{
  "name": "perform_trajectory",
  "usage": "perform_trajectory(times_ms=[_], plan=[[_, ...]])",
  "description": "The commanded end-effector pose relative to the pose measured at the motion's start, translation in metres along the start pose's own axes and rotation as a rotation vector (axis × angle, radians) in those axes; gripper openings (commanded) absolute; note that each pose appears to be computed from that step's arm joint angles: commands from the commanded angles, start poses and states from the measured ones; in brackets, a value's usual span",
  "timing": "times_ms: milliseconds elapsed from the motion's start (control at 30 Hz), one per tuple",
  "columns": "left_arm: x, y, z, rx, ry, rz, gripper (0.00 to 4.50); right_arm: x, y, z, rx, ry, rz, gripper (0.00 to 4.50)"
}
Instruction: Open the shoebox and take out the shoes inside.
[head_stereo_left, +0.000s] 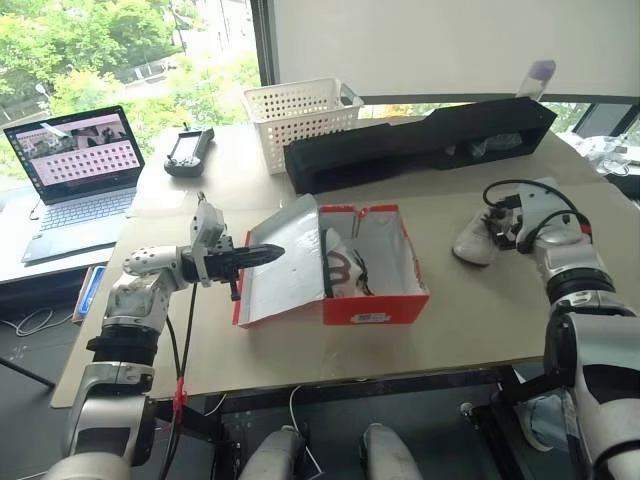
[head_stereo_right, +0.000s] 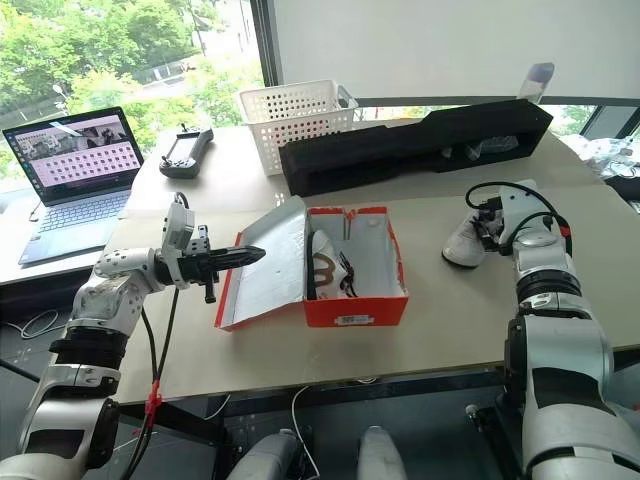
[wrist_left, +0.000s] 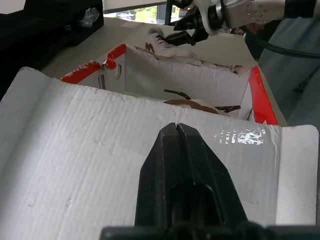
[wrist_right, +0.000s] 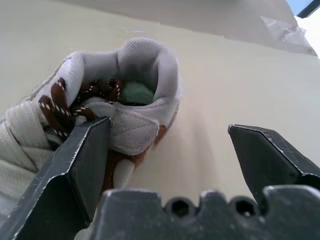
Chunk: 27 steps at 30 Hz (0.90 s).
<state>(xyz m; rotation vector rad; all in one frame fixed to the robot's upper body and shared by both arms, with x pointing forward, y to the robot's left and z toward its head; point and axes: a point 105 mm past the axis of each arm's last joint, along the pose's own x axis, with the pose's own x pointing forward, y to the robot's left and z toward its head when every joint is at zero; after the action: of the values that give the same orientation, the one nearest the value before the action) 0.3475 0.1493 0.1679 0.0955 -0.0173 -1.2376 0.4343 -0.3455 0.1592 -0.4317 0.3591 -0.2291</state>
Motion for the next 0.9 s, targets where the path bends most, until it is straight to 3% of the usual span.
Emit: perform_trajectory(times_ms=[33, 167, 300, 433, 533, 600, 700, 900], plan=[[-0.001, -0.001, 0.010, 0.043, -0.012, -0.001, 0.00, -0.011, -0.020, 0.032, 0.017, -0.135, 0.026, 4.43], [-0.003, -0.002, 0.009, 0.039, -0.011, 0.004, 0.00, -0.037, -0.040, 0.056, -0.073, -0.214, 0.061, 4.43], [-0.003, -0.004, 0.006, 0.033, -0.009, 0.005, 0.00, -0.080, -0.029, 0.092, -0.095, -0.300, 0.215, 4.43], [-0.002, -0.004, 0.006, 0.030, -0.008, 0.005, 0.00, -0.120, 0.007, 0.116, -0.020, -0.317, 0.481, 4.43], [-0.001, -0.002, 0.006, 0.029, -0.008, 0.005, 0.00, -0.178, 0.074, 0.154, 0.165, -0.351, 0.935, 4.43], [0.000, -0.002, 0.007, 0.028, -0.008, 0.005, 0.00, -0.192, 0.092, 0.156, 0.200, -0.311, 1.038, 4.43], [0.005, -0.003, 0.006, 0.025, -0.017, -0.006, 0.00, -0.209, 0.147, 0.133, 0.150, -0.161, 1.234, 4.43], [0.009, -0.004, 0.006, 0.021, -0.022, -0.008, 0.00, -0.202, 0.174, 0.121, 0.141, -0.074, 1.235, 4.43]])
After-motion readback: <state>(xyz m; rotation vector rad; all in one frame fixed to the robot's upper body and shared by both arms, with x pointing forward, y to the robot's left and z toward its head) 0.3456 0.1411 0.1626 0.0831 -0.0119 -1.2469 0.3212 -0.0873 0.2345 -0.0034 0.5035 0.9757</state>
